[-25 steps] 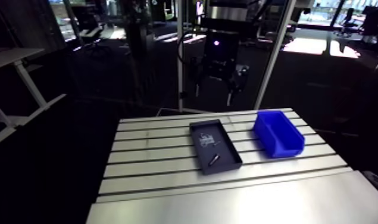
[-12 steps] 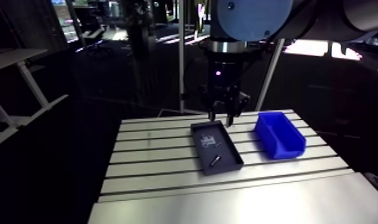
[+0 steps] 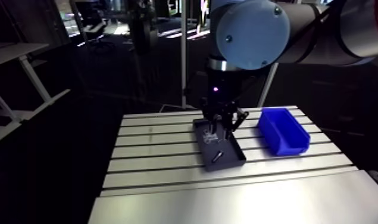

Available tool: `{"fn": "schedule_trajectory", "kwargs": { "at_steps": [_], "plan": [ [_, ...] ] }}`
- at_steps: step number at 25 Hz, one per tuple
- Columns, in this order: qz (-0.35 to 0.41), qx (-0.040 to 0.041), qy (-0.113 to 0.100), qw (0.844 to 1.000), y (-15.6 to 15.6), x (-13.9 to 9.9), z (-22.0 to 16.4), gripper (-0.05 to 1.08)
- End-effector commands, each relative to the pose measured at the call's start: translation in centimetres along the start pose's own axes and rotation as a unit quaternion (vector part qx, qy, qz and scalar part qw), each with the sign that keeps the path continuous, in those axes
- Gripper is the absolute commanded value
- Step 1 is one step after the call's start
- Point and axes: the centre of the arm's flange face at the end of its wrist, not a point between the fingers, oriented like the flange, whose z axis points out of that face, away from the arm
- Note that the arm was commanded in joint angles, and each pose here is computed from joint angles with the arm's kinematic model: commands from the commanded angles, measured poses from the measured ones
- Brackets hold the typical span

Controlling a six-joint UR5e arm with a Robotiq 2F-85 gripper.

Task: Pick up the M10 bolt from the tray and put it into the blue bin.

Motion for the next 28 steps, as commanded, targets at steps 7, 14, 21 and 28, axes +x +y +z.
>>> {"fn": "schedule_trajectory", "kwargs": {
  "at_steps": [7,14,21,28],
  "plan": [
    [0.009,0.0000,0.001,1.000,-0.2,-0.2,2.9,0.54],
    [0.008,0.0005,0.002,1.000,-0.3,-0.2,3.8,0.54],
    [0.008,0.0077,0.010,1.000,-0.5,-0.1,5.0,0.54],
    [0.005,0.0061,0.008,1.000,-0.6,0.0,5.5,0.55]
  ]
}}
